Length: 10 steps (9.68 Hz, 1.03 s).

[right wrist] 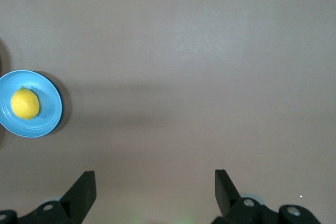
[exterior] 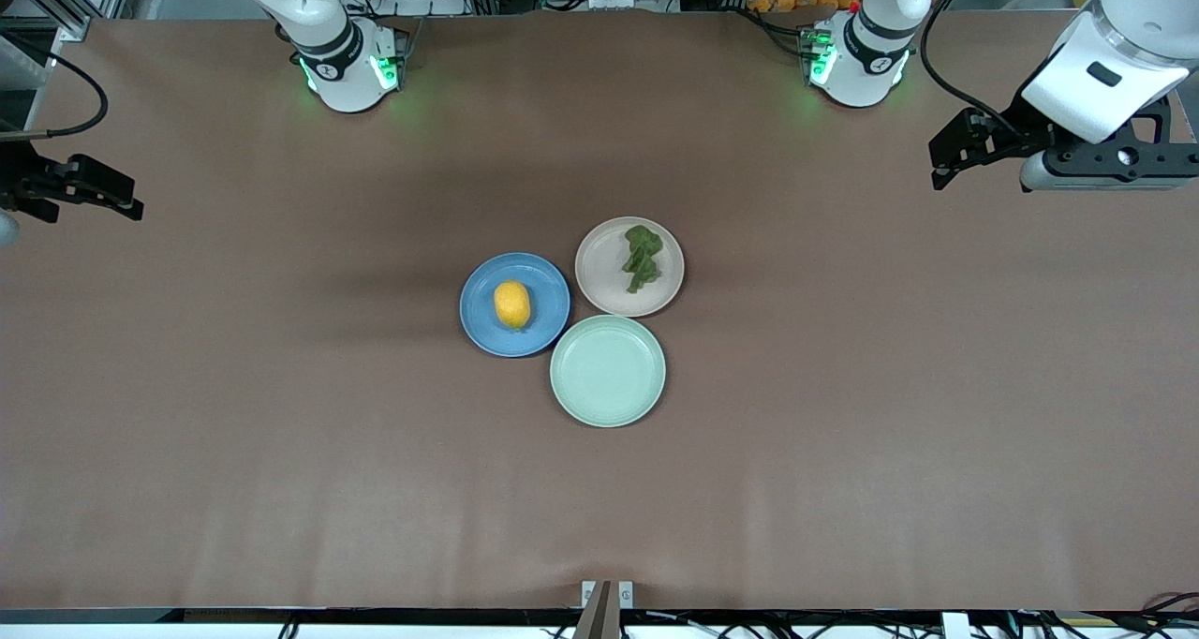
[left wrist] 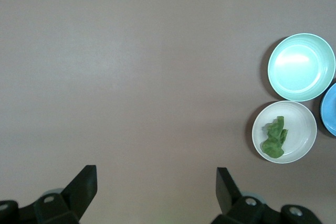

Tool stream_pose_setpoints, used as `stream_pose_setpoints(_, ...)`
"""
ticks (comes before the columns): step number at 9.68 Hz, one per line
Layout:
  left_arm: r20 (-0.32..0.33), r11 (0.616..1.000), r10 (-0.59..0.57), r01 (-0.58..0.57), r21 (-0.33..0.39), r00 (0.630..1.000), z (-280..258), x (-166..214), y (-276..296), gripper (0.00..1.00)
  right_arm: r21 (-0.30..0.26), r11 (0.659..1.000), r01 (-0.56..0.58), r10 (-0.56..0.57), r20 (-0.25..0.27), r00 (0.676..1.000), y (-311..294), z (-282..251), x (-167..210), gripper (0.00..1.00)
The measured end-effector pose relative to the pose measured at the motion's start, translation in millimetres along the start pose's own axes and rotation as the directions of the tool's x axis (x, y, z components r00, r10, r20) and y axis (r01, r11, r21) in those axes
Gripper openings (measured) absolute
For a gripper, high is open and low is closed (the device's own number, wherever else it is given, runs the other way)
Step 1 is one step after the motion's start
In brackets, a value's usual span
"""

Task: Pick lemon and lettuce from blue and beige plates

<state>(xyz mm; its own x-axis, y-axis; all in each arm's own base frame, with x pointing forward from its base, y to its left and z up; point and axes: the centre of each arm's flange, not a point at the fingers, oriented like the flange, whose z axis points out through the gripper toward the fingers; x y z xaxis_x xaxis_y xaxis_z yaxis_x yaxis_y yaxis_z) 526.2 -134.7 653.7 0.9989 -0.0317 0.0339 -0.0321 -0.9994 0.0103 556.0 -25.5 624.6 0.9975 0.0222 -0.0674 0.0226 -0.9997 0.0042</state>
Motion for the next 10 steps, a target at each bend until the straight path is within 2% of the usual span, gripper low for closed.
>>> stream_pose_setpoints(10, 0.005, 1.000, 0.005, -0.005, 0.000, 1.000, 2.8, 1.2, 2.8, 1.00, 0.000, 1.000, -0.001, 0.001, -0.001, 1.000, 0.4, -0.3, 0.0, 1.00)
